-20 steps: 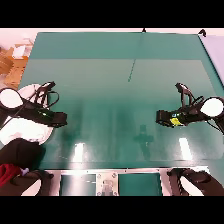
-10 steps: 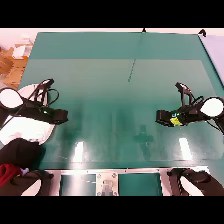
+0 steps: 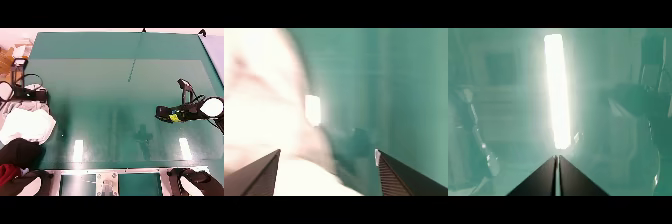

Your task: Fold the shirts.

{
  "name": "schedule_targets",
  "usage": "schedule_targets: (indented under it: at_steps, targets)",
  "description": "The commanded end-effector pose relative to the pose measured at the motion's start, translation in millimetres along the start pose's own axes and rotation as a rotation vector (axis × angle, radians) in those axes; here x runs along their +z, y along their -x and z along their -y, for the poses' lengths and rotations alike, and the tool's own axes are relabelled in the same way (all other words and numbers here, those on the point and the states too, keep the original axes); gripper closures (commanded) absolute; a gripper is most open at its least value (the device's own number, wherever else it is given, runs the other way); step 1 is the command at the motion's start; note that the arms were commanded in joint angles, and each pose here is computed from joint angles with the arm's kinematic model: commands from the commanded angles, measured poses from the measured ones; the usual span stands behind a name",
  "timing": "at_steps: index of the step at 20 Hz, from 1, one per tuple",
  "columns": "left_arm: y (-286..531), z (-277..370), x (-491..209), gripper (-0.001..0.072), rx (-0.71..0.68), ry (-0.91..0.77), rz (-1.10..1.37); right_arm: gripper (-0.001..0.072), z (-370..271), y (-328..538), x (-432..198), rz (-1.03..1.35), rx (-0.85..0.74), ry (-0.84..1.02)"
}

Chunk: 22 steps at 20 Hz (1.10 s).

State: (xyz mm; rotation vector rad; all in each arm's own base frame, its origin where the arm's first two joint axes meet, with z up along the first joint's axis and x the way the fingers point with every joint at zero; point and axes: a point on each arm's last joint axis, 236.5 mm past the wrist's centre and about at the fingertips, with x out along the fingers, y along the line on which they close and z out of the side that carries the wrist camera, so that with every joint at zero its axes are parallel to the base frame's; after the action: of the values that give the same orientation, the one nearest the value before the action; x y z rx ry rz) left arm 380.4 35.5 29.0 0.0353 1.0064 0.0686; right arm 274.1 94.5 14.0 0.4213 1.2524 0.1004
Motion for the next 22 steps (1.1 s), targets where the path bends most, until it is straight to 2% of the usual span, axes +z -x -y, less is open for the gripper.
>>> schedule_targets:
  at_steps: [1, 2, 4, 8, 9, 10, 11, 14, 16, 19, 22]
  targets:
    - [-51.3, -70.8, -7.7, 0.0021, 0.128, -0.021, -0.08, 0.0482, -4.5, 0.3, 17.0, 0.072, 0.019, 0.001]
    - [-69.3, -76.2, -15.4, 0.0021, 0.125, -0.044, -0.121, 0.0441, -5.6, 0.7, 20.9, 0.088, 0.023, 0.001]
    - [-105.0, -76.5, -27.1, 0.0021, 0.107, -0.112, -0.184, 0.0441, -6.8, 1.1, 25.6, 0.108, 0.028, 0.001]
    - [-140.3, -76.7, -41.3, 0.0043, 0.086, -0.111, -0.287, 0.0441, -7.1, 1.2, 26.3, 0.111, 0.03, 0.0]
    - [-140.1, -77.4, -39.2, 0.0255, 0.087, -0.112, -0.287, 0.0442, -7.0, 1.2, 26.3, 0.111, 0.029, 0.0]
    - [-138.4, -78.4, -35.2, 0.0578, 0.089, -0.116, -0.283, 0.0442, -7.1, 1.2, 26.4, 0.111, 0.029, 0.0]
    - [-135.2, -79.4, -30.8, 0.0685, 0.087, -0.136, -0.286, 0.0443, -7.0, 1.2, 26.3, 0.111, 0.029, 0.0]
    - [-119.0, -79.2, -8.9, 0.0687, 0.082, -0.117, -0.286, 0.0452, -6.6, 1.3, 24.7, 0.104, 0.028, 0.0]
    - [-94.4, -58.8, 31.8, 0.0688, 0.029, -0.081, -0.217, 0.0451, -5.7, 2.5, 26.8, 0.11, 0.027, -0.004]
    - [-33.2, 10.5, 111.5, 0.0688, -0.09, -0.141, -0.012, 0.0452, 4.3, 11.2, 38.7, 0.138, 0.017, -0.042]
    - [52.3, 118.5, 159.1, 0.0688, -0.273, -0.253, 0.171, 0.0452, 21.3, 25.5, 52.5, 0.165, -0.001, -0.077]
